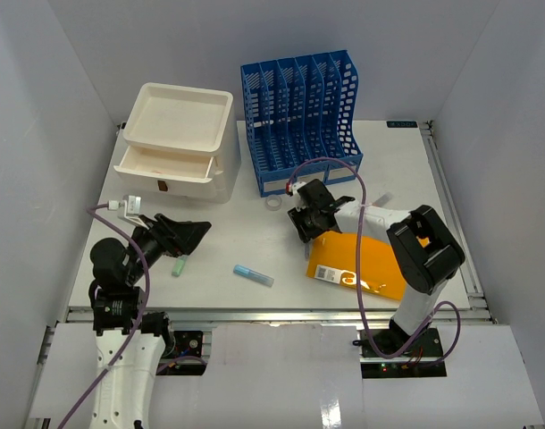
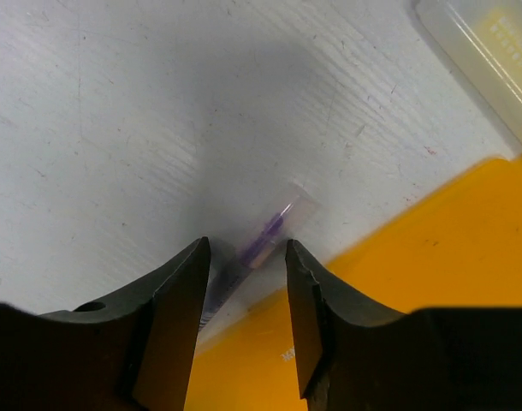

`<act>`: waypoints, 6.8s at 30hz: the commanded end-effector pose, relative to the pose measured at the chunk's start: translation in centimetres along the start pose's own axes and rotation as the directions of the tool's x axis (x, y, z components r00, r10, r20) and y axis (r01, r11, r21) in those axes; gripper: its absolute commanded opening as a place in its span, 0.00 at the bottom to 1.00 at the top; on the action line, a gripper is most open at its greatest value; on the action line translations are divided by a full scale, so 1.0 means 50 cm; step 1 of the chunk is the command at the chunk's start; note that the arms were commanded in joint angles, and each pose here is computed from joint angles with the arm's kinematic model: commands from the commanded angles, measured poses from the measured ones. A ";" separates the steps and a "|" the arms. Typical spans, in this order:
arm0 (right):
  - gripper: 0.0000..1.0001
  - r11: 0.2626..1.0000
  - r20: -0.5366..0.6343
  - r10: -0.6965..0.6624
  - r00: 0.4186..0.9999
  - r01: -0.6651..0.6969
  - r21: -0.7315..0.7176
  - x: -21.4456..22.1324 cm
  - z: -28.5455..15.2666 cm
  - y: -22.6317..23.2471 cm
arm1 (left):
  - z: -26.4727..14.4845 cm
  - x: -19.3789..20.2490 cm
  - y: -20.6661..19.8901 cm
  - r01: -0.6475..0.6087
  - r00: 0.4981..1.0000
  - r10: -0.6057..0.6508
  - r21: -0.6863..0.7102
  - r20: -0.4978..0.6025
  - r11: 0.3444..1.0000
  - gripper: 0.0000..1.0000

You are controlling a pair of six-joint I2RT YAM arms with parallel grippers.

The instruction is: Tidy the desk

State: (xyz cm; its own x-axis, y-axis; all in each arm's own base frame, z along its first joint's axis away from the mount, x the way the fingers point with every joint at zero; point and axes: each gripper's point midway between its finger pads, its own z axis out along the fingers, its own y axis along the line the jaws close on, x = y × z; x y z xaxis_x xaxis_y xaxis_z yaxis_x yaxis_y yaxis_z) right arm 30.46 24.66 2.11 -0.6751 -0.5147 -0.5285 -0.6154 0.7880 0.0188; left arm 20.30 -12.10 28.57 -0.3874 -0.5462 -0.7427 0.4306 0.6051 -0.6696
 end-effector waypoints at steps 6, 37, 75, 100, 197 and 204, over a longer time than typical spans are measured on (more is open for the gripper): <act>0.25 0.999 -0.057 -0.010 0.998 0.008 -0.048 0.031 0.027 0.032 | -0.008 0.012 0.003 0.024 1.000 -0.024 -0.011 -0.007 1.000 0.98; 0.08 0.534 0.811 -0.401 0.426 0.828 -0.171 -0.536 -0.466 0.340 | -0.007 0.042 0.131 0.173 0.985 -0.167 -0.285 0.046 0.943 0.98; 0.76 0.575 0.952 -0.151 0.265 0.807 -0.133 -0.702 -0.482 0.440 | -0.020 0.063 0.254 0.191 0.973 -0.229 -0.593 0.011 0.782 0.98; 0.85 0.414 0.929 -0.140 0.343 0.873 -0.259 0.036 -0.549 0.179 | -0.008 -0.021 0.480 -0.385 0.917 0.177 -0.684 -0.356 0.620 0.93; 0.91 0.563 0.904 -0.166 0.395 0.790 -0.242 0.023 -0.528 0.109 | 0.073 -0.141 0.080 0.246 0.969 -0.245 -0.063 0.015 0.967 0.00; 0.91 0.596 0.894 -0.164 0.417 0.764 -0.247 0.019 -0.516 0.089 | 0.087 -0.249 0.188 0.541 0.815 -0.440 -0.222 0.377 0.811 0.00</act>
State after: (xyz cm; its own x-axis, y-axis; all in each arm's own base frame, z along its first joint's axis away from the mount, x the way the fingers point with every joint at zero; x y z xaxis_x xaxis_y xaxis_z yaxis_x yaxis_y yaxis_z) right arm 15.92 19.23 23.67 0.1754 -0.0378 -0.9838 -0.9843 -0.0284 -0.1744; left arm 29.49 -5.97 30.25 -0.3935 -0.7781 -0.4896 0.1373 0.4768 -0.8682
